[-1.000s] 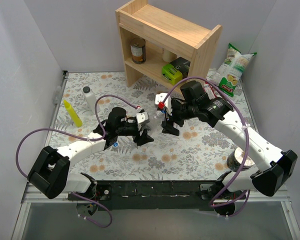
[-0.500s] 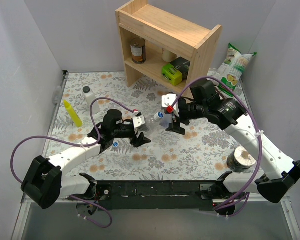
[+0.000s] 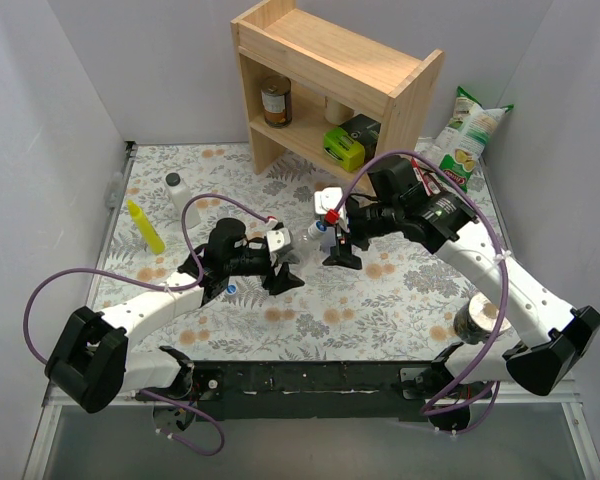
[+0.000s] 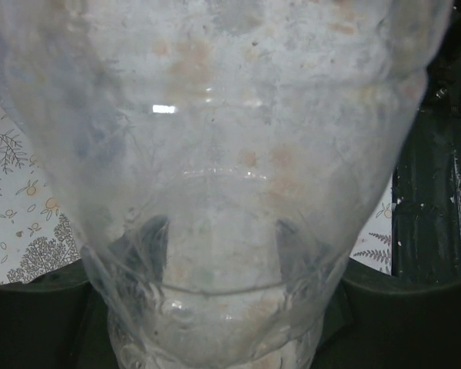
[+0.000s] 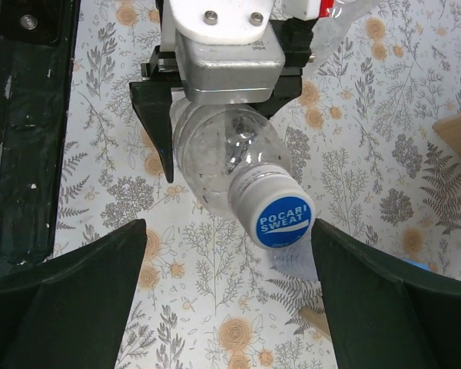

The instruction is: Screw on the bottle caps

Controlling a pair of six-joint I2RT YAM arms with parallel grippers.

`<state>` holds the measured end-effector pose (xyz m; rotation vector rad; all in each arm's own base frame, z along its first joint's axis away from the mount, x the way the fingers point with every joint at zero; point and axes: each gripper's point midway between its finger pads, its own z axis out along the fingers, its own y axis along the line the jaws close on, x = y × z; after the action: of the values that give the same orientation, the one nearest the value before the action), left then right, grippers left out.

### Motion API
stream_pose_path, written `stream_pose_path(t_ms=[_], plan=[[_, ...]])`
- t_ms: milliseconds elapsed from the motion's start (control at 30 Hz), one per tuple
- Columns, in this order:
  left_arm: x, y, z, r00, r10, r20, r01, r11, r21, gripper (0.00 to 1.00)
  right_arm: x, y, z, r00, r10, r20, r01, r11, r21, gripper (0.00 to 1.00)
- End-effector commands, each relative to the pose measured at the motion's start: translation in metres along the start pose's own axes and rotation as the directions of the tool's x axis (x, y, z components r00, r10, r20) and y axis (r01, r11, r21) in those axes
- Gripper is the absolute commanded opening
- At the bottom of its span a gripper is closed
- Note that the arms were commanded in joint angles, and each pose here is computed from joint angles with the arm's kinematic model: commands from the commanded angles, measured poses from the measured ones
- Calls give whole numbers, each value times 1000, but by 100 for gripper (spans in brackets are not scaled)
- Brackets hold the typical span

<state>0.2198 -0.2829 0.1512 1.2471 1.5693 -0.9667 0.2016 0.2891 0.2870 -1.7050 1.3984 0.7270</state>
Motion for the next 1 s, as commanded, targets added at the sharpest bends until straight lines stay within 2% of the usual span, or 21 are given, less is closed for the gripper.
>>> stream_pose_path(t_ms=[0,367,500,600,700,967], plan=[[-20,6,0,998,-26,51,27,999,-23,0,-19,7,-10,997,-55,50,55,998,0,93],[-26,15,0,993,-87,82,92,994,-54,0,10,24,-16,998,-29,-59,28,999,-19,92],[-30,19,-1,994,-60,90,66,996,-62,0,13,29,-21,997,-1,-74,0,1000,-17,88],[-22,14,-1,999,-6,50,7,1000,-23,0,-5,-5,-37,999,7,-46,-1,991,136,87],[-7,6,-1,1000,10,1,-10,1000,23,0,-31,-35,-43,999,-25,39,14,966,258,96],[-15,9,4,1000,0,6,0,1000,29,0,-47,-34,-19,980,-148,135,123,976,182,98]])
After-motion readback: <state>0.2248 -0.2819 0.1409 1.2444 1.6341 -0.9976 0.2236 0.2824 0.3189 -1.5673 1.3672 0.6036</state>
